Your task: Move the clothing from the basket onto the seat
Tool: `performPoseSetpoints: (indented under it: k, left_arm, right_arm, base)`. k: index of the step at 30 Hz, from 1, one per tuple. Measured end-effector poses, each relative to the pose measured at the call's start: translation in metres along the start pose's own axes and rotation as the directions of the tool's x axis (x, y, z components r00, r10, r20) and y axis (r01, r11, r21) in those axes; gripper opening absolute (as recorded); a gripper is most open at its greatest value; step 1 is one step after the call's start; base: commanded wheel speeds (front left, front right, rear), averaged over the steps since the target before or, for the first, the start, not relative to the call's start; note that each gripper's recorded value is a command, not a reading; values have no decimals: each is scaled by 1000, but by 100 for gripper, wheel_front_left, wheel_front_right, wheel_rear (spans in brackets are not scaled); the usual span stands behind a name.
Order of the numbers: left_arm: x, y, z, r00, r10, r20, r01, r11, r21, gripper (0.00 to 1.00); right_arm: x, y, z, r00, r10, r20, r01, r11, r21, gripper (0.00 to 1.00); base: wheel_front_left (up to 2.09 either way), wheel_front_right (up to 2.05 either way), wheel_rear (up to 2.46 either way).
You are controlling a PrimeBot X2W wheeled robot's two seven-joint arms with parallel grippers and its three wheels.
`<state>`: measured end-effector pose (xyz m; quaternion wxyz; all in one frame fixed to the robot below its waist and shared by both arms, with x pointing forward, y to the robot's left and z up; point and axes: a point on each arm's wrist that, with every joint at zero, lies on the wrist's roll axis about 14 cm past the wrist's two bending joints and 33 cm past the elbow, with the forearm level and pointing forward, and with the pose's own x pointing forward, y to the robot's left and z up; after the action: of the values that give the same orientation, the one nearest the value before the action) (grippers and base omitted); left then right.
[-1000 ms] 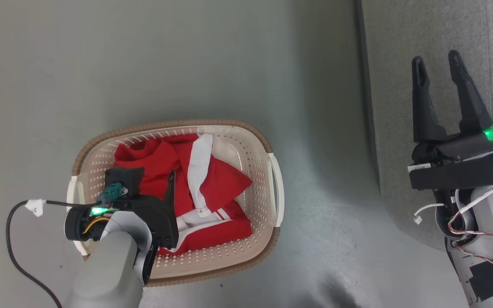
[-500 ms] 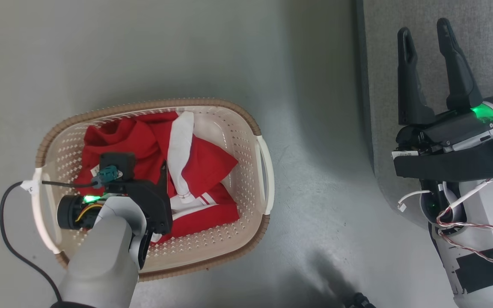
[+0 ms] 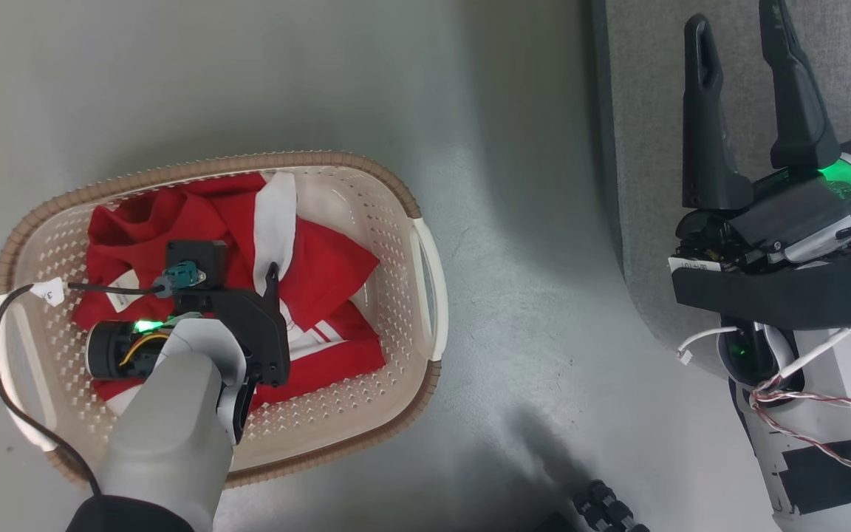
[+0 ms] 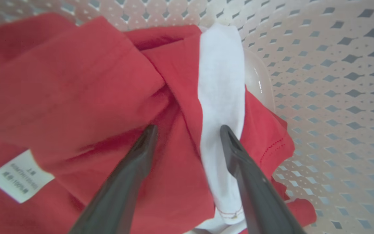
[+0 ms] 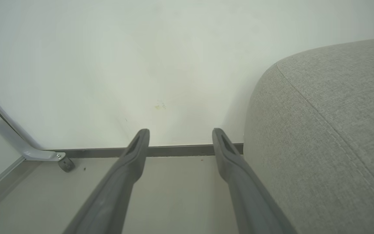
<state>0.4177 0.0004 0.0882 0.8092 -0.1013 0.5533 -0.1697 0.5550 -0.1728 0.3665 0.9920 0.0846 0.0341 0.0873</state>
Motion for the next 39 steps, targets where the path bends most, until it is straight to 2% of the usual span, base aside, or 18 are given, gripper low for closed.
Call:
performPoseSetpoints:
  k: [11,12,13,14,15,20,25,39]
  left_arm:
    - [10,-4,-19,997,-2,-72,3,1000,14,100]
    - [10,-4,-20,997,-3,-76,4,1000,18,97]
    - [10,-5,-21,996,-5,-84,6,1000,22,62]
    - [10,-5,-22,996,-6,-89,8,1000,25,39]
    - [10,-6,-22,996,-7,-90,10,1000,29,0]
    - [10,-7,-17,996,-13,-86,16,999,42,0]
    - [8,-8,-12,997,-24,-69,25,1000,13,0]
    - [-21,-24,19,991,-106,77,98,990,100,0]
  right_arm:
    - [-1,-3,7,1000,-1,21,1,1000,-29,100]
    - [-2,-4,8,1000,-2,23,3,1000,-31,100]
    - [-2,-4,8,1000,-4,23,4,999,-32,100]
    - [-2,-5,8,1000,-4,23,5,999,-33,100]
    - [-2,-5,8,1000,-4,23,5,999,-35,100]
    - [-1,-6,11,1000,-7,30,8,999,-35,100]
    - [-1,-4,13,999,-2,36,3,999,-32,100]
    - [0,6,43,996,19,87,-16,999,-36,100]
  base:
    - [0,0,0]
    - [0,0,0]
    - [0,0,0]
    - [0,0,0]
    - [0,0,0]
    - [0,0,0]
    - [0,0,0]
    - [0,0,0]
